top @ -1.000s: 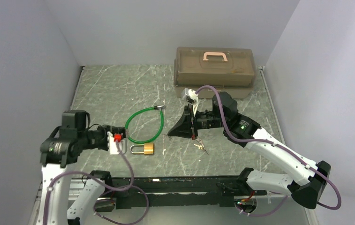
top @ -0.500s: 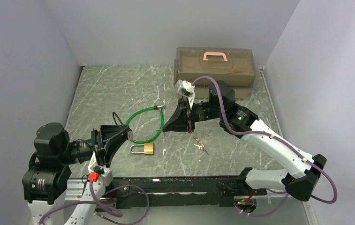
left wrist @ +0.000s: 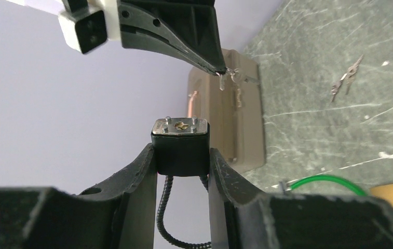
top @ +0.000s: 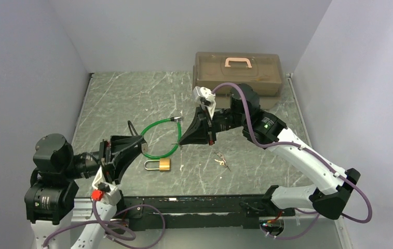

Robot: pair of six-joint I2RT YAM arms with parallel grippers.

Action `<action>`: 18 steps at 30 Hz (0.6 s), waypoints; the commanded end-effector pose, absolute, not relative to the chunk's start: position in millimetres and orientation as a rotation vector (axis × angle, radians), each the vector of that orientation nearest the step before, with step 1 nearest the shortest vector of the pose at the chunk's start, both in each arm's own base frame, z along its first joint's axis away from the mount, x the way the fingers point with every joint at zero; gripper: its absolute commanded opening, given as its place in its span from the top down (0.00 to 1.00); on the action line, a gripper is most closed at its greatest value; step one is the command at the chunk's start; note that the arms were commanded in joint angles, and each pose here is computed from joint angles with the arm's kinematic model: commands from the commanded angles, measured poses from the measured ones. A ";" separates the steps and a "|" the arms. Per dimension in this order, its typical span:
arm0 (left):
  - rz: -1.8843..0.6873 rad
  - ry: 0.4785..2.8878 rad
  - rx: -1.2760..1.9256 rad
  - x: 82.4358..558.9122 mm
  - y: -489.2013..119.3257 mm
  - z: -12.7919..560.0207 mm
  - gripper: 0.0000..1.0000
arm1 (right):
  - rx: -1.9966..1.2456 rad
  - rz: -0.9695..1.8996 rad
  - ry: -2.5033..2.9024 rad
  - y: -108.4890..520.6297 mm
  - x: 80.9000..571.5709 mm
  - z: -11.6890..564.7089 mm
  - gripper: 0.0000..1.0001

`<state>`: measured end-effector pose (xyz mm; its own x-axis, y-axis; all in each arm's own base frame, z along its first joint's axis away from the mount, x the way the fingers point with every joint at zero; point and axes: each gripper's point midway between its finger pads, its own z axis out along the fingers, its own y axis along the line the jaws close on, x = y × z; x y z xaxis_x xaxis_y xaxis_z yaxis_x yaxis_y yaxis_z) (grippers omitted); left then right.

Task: Unlock with the key
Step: Pick up the lock from the center of the board, then unlock the lock.

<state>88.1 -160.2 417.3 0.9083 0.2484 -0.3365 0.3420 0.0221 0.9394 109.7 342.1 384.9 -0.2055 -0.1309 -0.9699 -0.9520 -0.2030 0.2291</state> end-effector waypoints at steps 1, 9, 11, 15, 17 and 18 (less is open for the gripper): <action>-0.283 0.632 1.533 99.6 -164.4 410.0 1.00 | -1.394 1.439 1.249 338.1 105.7 405.6 1.00; -1.020 1.222 1.445 106.9 -176.5 358.3 1.00 | -1.484 1.241 1.275 324.7 109.1 386.6 1.00; -1.219 1.327 1.417 103.1 -187.2 350.6 1.00 | -1.510 1.196 1.260 320.8 107.0 384.9 1.00; -1.469 1.371 1.473 82.0 -206.8 332.8 1.00 | -1.585 1.103 1.196 312.7 103.5 385.7 1.00; -1.569 1.404 1.506 72.4 -214.7 325.7 1.00 | -1.623 1.032 1.162 308.8 103.4 384.1 1.00; -1.611 1.423 1.507 71.0 -217.8 322.6 1.00 | -1.644 0.988 1.140 307.2 102.8 383.2 1.00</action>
